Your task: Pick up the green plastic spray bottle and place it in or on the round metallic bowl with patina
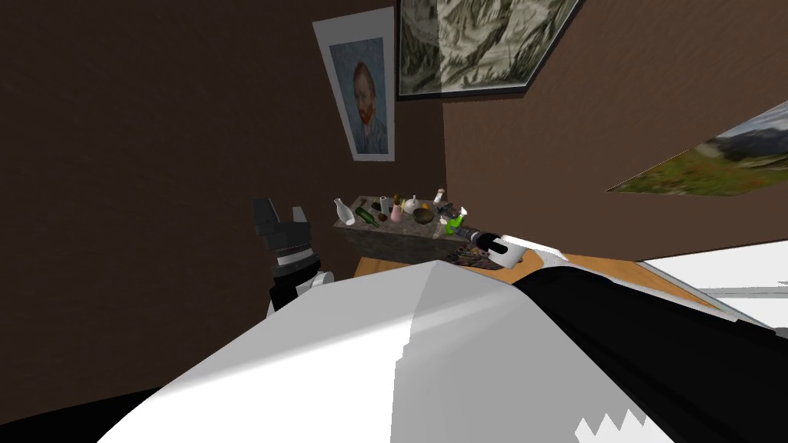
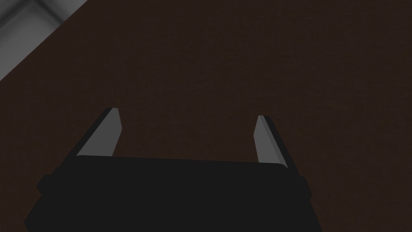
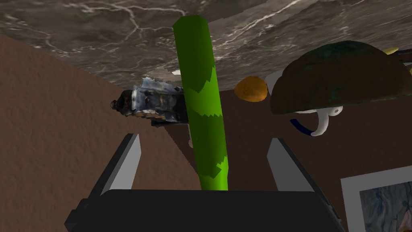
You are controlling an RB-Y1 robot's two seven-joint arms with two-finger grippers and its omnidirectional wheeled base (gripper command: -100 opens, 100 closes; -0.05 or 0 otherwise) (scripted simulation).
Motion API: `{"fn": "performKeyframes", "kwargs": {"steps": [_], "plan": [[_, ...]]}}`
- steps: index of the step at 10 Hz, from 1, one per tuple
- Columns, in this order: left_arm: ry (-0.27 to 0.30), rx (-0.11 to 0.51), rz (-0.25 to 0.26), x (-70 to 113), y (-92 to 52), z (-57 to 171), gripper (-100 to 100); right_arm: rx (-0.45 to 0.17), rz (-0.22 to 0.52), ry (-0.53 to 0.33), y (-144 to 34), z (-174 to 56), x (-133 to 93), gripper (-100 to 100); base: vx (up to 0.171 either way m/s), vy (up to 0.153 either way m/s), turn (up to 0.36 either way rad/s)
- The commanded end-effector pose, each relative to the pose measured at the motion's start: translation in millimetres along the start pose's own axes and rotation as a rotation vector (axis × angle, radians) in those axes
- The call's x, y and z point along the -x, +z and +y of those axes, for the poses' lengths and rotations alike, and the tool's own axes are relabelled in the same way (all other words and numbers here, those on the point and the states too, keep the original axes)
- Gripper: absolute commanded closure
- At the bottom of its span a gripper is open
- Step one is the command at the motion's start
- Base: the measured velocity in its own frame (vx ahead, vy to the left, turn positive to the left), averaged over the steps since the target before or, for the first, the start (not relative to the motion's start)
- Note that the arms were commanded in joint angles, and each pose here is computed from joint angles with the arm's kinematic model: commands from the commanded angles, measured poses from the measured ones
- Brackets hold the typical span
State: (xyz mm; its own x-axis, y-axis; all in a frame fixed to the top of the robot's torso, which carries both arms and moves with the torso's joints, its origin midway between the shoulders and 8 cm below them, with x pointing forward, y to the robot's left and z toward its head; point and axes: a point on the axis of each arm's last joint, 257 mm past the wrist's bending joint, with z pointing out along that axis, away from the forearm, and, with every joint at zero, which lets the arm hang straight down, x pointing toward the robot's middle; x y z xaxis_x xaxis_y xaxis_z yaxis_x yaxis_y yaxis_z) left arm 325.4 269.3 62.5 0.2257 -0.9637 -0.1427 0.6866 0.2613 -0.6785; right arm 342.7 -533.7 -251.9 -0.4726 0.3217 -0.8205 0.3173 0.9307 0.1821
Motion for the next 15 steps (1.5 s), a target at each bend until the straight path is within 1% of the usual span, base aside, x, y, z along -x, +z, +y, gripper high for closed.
{"fn": "performKeyframes", "kwargs": {"steps": [1,3,5,6,7,8,9,10,11,12,15], "plan": [[0.000,0.000,0.000,0.0,0.0,0,0,-0.022,0.003,-0.024,1.4,-8,7,-100,0.000,0.056,0.013],[0.000,0.000,0.000,0.0,0.0,0,0,-0.070,0.008,-0.075,1.5,-26,17,-100,0.003,0.057,0.049],[0.000,0.000,0.000,0.0,0.0,0,0,-0.106,0.011,-0.113,1.2,-39,25,-100,0.006,0.063,0.040],[0.000,0.000,0.000,0.0,0.0,0,0,-0.119,0.012,-0.127,1.0,-43,29,-100,0.006,0.045,0.025],[0.000,0.000,0.000,0.0,0.0,0,0,-0.109,0.011,-0.117,1.6,-38,26,-100,0.002,0.018,0.005],[0.000,0.000,0.000,0.0,0.0,0,0,-0.112,0.011,-0.119,1.7,-39,27,0,0.000,0.000,0.000],[0.000,0.000,0.000,0.0,0.0,0,0,-0.134,0.009,-0.104,2.8,-53,23,-100,0.005,-0.002,0.195],[0.000,0.000,0.000,0.0,0.0,0,0,-0.148,0.008,-0.095,3.4,-61,20,-100,0.009,-0.015,0.211],[0.000,0.000,0.000,0.0,0.0,0,0,-0.138,0.008,-0.100,3.7,-55,23,-100,0.004,-0.010,0.034],[0.000,0.000,0.000,0.0,0.0,0,0,-0.140,0.008,-0.100,3.9,-56,23,100,0.000,0.000,0.000],[0.000,0.000,0.000,0.0,0.0,0,0,-0.140,0.008,-0.100,3.8,-56,23,100,0.000,0.000,0.000]]}}
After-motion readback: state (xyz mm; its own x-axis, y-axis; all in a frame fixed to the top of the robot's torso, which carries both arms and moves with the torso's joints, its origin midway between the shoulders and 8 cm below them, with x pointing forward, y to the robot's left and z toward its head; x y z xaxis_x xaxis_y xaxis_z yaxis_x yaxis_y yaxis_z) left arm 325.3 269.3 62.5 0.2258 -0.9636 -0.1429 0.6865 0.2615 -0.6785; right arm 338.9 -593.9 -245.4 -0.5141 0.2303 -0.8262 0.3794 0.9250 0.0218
